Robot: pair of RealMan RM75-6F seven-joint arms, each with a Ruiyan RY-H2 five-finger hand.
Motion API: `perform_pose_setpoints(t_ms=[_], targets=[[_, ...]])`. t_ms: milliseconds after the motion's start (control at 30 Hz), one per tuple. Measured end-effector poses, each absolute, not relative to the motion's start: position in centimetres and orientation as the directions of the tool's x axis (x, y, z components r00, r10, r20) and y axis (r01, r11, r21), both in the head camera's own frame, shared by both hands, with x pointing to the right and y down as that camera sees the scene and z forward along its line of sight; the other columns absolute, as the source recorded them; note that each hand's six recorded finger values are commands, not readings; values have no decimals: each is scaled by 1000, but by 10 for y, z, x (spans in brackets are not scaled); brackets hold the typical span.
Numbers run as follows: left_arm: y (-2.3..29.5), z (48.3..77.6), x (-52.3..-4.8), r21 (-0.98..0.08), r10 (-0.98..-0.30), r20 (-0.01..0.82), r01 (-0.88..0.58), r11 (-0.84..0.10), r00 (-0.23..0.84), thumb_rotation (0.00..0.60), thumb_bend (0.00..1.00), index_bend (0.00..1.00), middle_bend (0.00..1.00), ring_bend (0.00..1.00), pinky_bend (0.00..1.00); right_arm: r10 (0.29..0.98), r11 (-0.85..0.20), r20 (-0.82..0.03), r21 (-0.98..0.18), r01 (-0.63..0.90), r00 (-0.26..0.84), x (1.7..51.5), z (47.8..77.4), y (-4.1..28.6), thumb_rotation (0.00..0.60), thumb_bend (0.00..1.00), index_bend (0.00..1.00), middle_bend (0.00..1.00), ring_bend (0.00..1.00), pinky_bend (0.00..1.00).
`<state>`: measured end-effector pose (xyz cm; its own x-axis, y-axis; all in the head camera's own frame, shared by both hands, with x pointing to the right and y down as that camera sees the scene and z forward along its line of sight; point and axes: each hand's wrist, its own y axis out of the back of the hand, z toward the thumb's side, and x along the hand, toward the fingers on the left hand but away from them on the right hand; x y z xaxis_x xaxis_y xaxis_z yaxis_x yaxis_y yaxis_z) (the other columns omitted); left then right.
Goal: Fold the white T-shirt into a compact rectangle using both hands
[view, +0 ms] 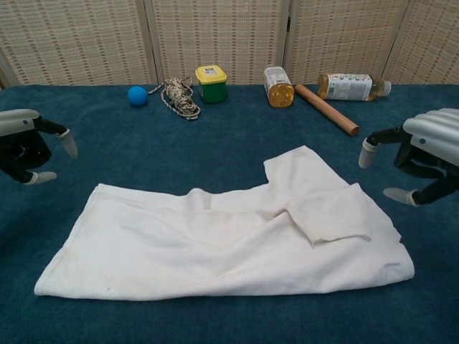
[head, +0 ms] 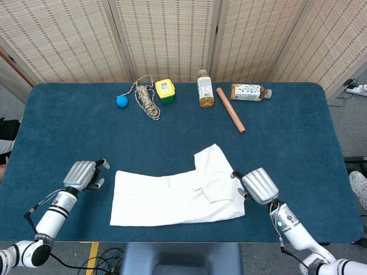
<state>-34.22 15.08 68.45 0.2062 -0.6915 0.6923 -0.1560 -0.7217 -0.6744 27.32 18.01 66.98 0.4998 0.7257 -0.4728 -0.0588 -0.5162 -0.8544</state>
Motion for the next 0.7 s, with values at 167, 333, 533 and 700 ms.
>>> perform_pose_setpoints(t_ms=[167,333,533,700], targets=[[153,685,-344,-670,-689,696,-161,-725,202,600,403,392,863,779,978,686,-549,-525,-828,-115,504,270,691,190,600,166,404,945,1000,1000],[155,685,-347,-666,-685,701,-160,-728,198,600,403,389,862,778,978,662,-553,-545,-819,-156,515,264,703,193,600,166,407,945,1000,1000],[158,685,-349,-658,-679,707,-168,-734,196,600,403,387,861,777,978,645,-548,-553,-816,-184,528,262,705,196,600,167,413,946,1000,1000],[158,686,-349,-650,-673,713,-173,-740,197,600,403,384,860,777,978,634,-549,-561,-811,-200,532,261,708,198,600,183,425,947,1000,1000]])
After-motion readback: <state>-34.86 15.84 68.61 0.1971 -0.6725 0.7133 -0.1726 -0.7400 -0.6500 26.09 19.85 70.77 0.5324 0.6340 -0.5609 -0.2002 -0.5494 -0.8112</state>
